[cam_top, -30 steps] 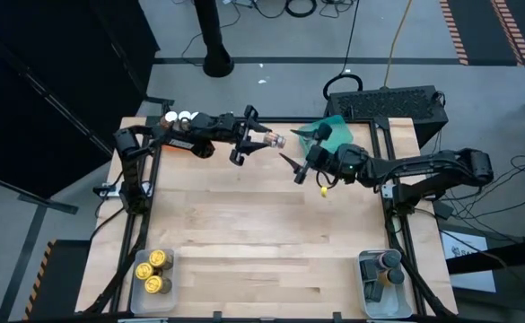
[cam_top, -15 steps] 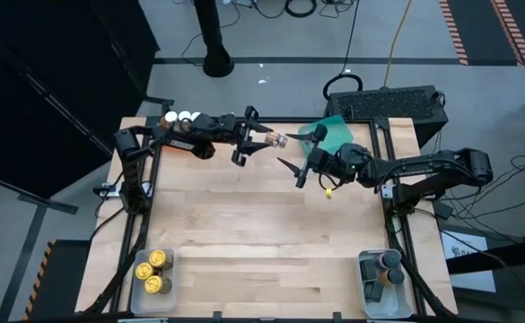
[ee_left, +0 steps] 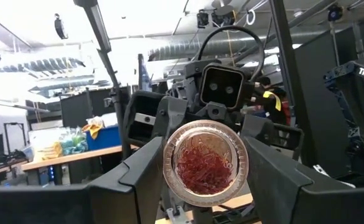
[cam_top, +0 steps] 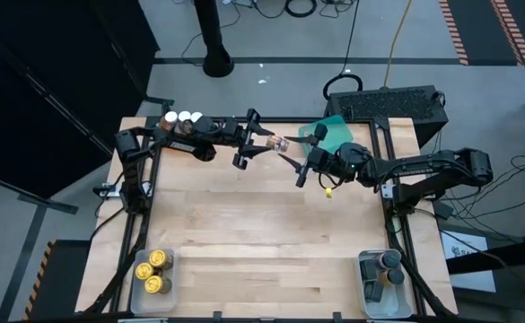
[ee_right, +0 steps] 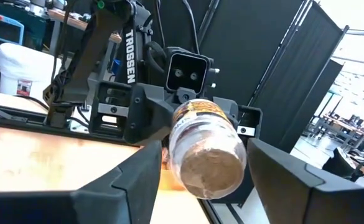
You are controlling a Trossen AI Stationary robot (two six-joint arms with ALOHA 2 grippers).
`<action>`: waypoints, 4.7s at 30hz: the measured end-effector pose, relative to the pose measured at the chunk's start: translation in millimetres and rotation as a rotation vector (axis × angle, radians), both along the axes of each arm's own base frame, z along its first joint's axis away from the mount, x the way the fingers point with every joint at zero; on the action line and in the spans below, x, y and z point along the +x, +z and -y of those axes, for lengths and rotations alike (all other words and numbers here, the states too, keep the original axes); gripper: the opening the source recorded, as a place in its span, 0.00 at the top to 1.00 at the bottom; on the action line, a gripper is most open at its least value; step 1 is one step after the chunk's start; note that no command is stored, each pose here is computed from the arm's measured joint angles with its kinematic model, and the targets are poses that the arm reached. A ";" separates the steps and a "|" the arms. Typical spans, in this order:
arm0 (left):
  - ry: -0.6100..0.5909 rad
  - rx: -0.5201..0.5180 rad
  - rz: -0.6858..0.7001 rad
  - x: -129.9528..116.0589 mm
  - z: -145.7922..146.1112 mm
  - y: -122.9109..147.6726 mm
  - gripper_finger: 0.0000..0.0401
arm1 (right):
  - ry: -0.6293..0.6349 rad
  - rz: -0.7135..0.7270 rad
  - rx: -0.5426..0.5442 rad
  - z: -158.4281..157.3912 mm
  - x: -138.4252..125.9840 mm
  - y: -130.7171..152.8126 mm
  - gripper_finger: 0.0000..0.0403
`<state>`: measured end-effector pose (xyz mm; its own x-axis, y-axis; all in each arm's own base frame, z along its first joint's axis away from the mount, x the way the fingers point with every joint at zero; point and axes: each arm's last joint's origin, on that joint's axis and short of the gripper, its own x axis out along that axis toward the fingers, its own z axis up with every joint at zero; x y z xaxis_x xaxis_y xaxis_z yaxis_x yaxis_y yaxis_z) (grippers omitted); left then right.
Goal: Sort spices by type
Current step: Put the brown seasoning bottle into the blue bin, then adjust the blue bin
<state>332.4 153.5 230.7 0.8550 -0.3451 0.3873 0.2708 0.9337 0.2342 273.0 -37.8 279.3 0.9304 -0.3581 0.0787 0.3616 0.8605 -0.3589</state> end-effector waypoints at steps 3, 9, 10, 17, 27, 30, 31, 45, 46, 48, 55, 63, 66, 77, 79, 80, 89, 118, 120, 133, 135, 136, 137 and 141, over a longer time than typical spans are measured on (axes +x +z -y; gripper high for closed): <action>-0.001 0.000 0.001 0.5 0.2 0.6 0.51 | 0.000 0.000 0.000 0.0 0.0 0.0 0.48; -0.019 -0.003 -0.023 7.3 -1.0 6.0 0.51 | -0.014 0.002 0.003 0.6 -0.4 0.3 0.59; -0.023 0.001 -0.023 7.8 -0.8 6.8 0.51 | -0.014 0.001 0.003 0.5 -0.5 0.4 0.61; -0.020 -0.006 -0.040 7.6 -3.9 6.3 0.43 | -0.019 0.000 0.022 0.7 -0.6 0.1 0.64; 0.049 -0.075 -0.087 -5.6 -33.0 2.5 0.35 | -0.334 -0.200 0.141 13.1 -0.8 14.4 0.64; 0.082 -0.143 -0.134 -13.8 -49.8 -1.0 0.34 | -0.487 -0.348 0.261 31.6 -5.0 35.9 0.64; 0.089 -0.168 -0.146 -16.4 -54.5 -1.7 0.34 | -0.535 -0.384 0.314 40.1 -7.7 44.9 0.64; 0.023 -0.221 -0.199 -16.9 -54.7 -3.6 0.34 | -0.666 -1.107 1.103 202.2 -44.5 -3.7 0.64; 0.019 -0.219 -0.200 -16.5 -54.0 -3.6 0.34 | -0.671 -1.130 1.114 207.7 -44.7 -11.3 0.64; 0.019 -0.219 -0.201 -16.5 -53.9 -3.8 0.34 | -0.673 -1.153 1.127 217.3 -44.5 -23.3 0.64; 0.022 -0.215 -0.204 -16.7 -54.6 -4.3 0.34 | -0.666 -1.149 1.108 232.7 -38.1 -42.1 0.60; 0.000 -0.204 -0.213 -16.9 -53.9 -4.6 0.34 | -0.658 -1.193 1.118 238.9 -32.8 -60.7 0.55; -0.010 -0.199 -0.217 -17.0 -53.6 -4.7 0.34 | -0.664 -1.187 1.120 239.4 -32.3 -61.5 0.54; -0.020 -0.193 -0.221 -17.2 -53.3 -4.8 0.34 | -0.652 -1.187 1.105 239.9 -31.8 -61.0 0.39; -0.021 -0.193 -0.221 -17.1 -53.2 -4.8 0.34 | -0.657 -1.167 1.096 239.3 -32.0 -56.9 0.37; -0.021 -0.193 -0.221 -17.1 -53.2 -4.8 0.34 | -0.660 -1.142 1.084 238.3 -31.8 -51.9 0.36; -0.041 -0.213 -0.204 -20.7 -50.0 7.3 0.34 | -0.433 -0.932 0.879 193.1 18.7 -12.5 0.41; -0.075 0.105 -0.002 -128.0 -1.6 122.9 0.34 | -0.469 -1.089 0.766 189.2 66.2 -84.9 1.00; -0.062 0.109 0.003 -132.9 -1.3 123.7 0.34 | -0.501 -1.116 0.758 189.0 63.6 -85.9 1.00; -0.033 0.092 -0.008 -139.9 -3.2 117.6 0.34 | -0.612 -1.129 0.769 209.0 48.3 -89.9 1.00; -0.034 0.092 -0.008 -139.9 -3.1 117.7 0.34 | -0.633 -1.132 0.764 213.4 44.6 -89.8 1.00; -0.034 0.090 -0.010 -139.7 -3.2 117.5 0.34 | -0.637 -1.131 0.767 215.6 42.9 -89.9 1.00; -0.034 0.087 -0.013 -139.5 -3.5 117.2 0.34 | -0.641 -1.130 0.771 217.3 41.5 -89.9 1.00; -0.034 0.075 -0.025 -138.7 -4.3 116.1 0.34 | -0.653 -1.161 0.786 221.8 33.8 -90.6 1.00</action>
